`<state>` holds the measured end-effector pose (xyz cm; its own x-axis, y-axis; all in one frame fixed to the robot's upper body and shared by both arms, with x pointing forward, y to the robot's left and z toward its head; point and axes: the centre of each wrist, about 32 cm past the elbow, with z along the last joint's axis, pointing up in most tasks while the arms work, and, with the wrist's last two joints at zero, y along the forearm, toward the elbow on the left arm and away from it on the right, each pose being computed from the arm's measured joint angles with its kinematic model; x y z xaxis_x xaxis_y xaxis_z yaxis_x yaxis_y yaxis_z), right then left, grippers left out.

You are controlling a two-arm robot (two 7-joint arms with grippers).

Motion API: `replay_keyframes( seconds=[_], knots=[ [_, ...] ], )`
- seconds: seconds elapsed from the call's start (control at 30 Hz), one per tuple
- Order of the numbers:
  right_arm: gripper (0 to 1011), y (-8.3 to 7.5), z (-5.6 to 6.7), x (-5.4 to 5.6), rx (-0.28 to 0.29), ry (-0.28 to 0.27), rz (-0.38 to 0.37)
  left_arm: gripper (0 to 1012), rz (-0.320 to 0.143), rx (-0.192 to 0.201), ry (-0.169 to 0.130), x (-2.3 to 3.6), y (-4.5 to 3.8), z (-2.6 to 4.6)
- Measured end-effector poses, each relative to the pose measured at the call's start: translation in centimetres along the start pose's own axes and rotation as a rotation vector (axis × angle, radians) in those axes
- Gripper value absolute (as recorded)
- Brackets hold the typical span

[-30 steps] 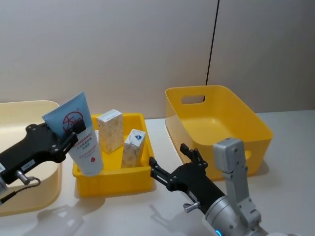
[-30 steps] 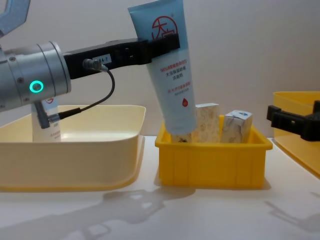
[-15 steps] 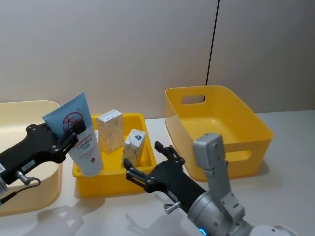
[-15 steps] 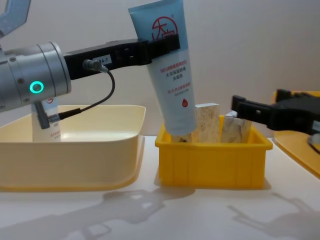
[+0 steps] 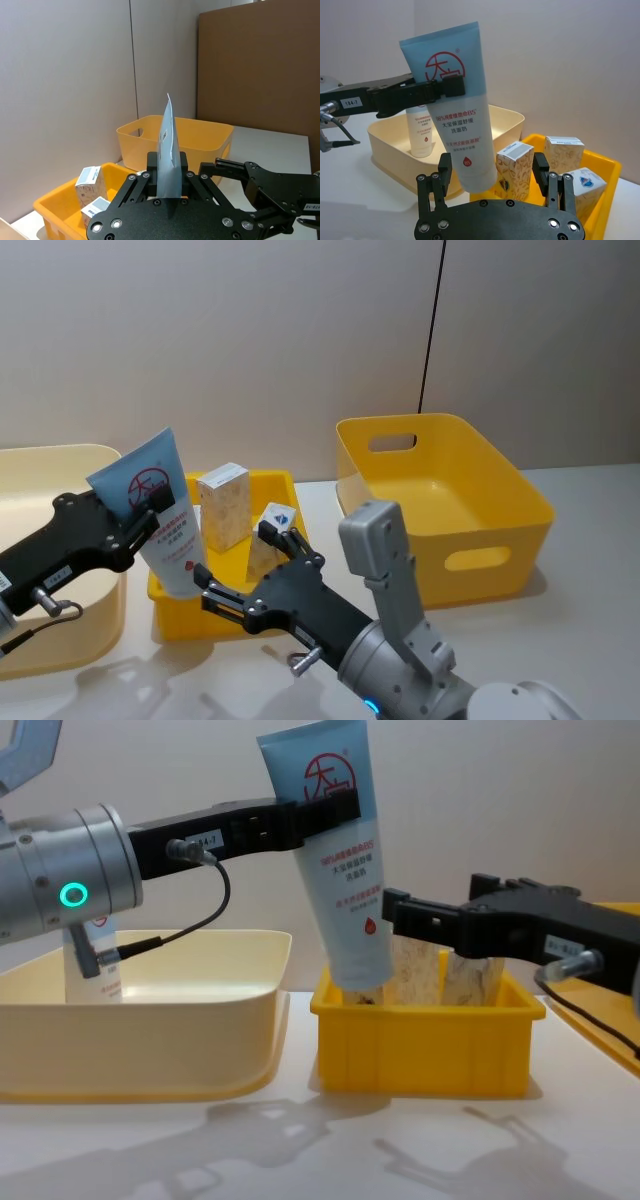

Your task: Bimanual collaborative sorting of washing and personal care products

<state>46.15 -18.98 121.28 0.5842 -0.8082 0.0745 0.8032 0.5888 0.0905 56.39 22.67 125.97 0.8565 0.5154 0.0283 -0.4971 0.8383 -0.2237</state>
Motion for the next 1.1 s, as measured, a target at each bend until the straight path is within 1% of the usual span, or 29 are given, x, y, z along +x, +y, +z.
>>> replay_keyframes(
  seconds=[0.33,0.57,1.1],
  knots=[
    [1001,1.5,0.3,-0.9,-0.002,-0.036,0.012,219,0.0,0.0,0.0,0.0,0.0,0.0],
    [1001,2.6,0.3,-1.3,-0.009,-0.065,0.017,219,0.0,0.0,0.0,0.0,0.0,0.0],
    [1001,5.2,0.2,-1.7,-0.026,-0.113,0.021,219,0.0,0.0,0.0,0.0,0.0,0.0]
  ],
)
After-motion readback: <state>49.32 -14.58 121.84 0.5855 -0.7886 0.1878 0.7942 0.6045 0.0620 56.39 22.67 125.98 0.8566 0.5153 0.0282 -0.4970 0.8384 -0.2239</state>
